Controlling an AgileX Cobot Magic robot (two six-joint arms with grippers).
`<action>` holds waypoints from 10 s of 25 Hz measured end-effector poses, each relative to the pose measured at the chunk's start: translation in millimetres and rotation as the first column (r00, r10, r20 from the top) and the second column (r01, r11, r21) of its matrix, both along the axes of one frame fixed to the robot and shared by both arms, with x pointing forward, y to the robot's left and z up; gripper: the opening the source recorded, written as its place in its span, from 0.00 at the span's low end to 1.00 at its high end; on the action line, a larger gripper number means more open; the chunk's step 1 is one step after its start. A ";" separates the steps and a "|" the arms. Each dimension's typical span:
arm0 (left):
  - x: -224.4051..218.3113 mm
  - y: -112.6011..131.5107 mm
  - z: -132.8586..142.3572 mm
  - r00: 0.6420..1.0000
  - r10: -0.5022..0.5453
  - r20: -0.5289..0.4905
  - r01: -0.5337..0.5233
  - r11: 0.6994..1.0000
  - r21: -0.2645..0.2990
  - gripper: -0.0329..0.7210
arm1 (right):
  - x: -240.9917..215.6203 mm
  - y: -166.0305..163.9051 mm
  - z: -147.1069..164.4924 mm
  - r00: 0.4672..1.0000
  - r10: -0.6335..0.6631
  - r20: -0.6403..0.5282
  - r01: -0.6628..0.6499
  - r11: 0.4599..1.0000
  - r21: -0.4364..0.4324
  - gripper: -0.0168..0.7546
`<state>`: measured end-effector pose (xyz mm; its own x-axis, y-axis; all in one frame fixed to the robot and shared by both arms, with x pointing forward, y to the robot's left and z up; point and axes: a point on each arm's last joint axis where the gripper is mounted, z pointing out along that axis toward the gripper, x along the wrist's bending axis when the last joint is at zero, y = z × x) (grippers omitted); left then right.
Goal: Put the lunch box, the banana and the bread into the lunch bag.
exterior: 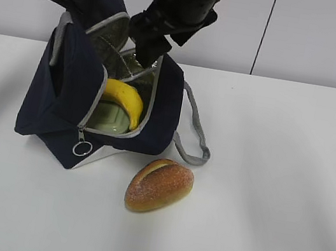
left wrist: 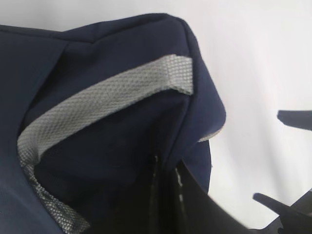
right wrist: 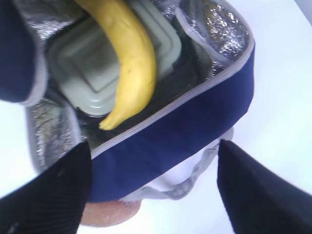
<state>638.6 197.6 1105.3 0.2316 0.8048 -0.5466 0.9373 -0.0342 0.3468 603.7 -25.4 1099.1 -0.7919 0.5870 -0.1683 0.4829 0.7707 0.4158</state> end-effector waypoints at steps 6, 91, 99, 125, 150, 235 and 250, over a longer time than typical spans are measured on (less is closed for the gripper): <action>0.0 0.0 0.0 1.000 0.000 0.000 0.000 1.000 0.000 0.02 | -25.3 -17.2 4.0 0.998 -0.023 -0.060 0.023 1.000 -0.009 0.80; 0.0 0.0 0.0 1.000 -0.013 0.010 0.013 1.000 0.004 0.02 | -76.3 -43.7 -28.2 0.878 -0.435 -0.199 0.467 0.690 0.552 0.40; 0.0 0.0 0.0 1.000 -0.013 0.010 0.013 1.000 0.004 0.02 | -7.3 8.6 -56.9 0.904 -0.400 -0.153 0.416 0.731 0.541 0.41; 0.0 0.3 -0.2 1.000 -0.014 0.012 0.014 1.000 0.010 0.02 | 8.0 -50.8 -7.1 0.917 -0.317 -0.242 0.385 0.862 0.330 0.77; 0.1 0.4 -0.3 1.000 -0.015 0.012 0.015 1.000 0.011 0.02 | 19.0 -115.9 -104.6 0.891 -0.120 -0.437 0.413 0.610 0.676 0.66; 30.4 -61.4 -39.3 1.000 0.017 -0.025 -0.025 0.944 -0.329 0.02 | 76.3 -141.0 -22.0 0.944 -0.125 -0.307 0.299 0.719 0.628 0.03; 34.3 -57.5 -54.7 1.000 0.008 -0.016 -0.011 0.972 -0.235 0.35 | 82.8 -138.7 -34.2 0.925 -0.133 -0.355 0.343 0.695 0.632 0.45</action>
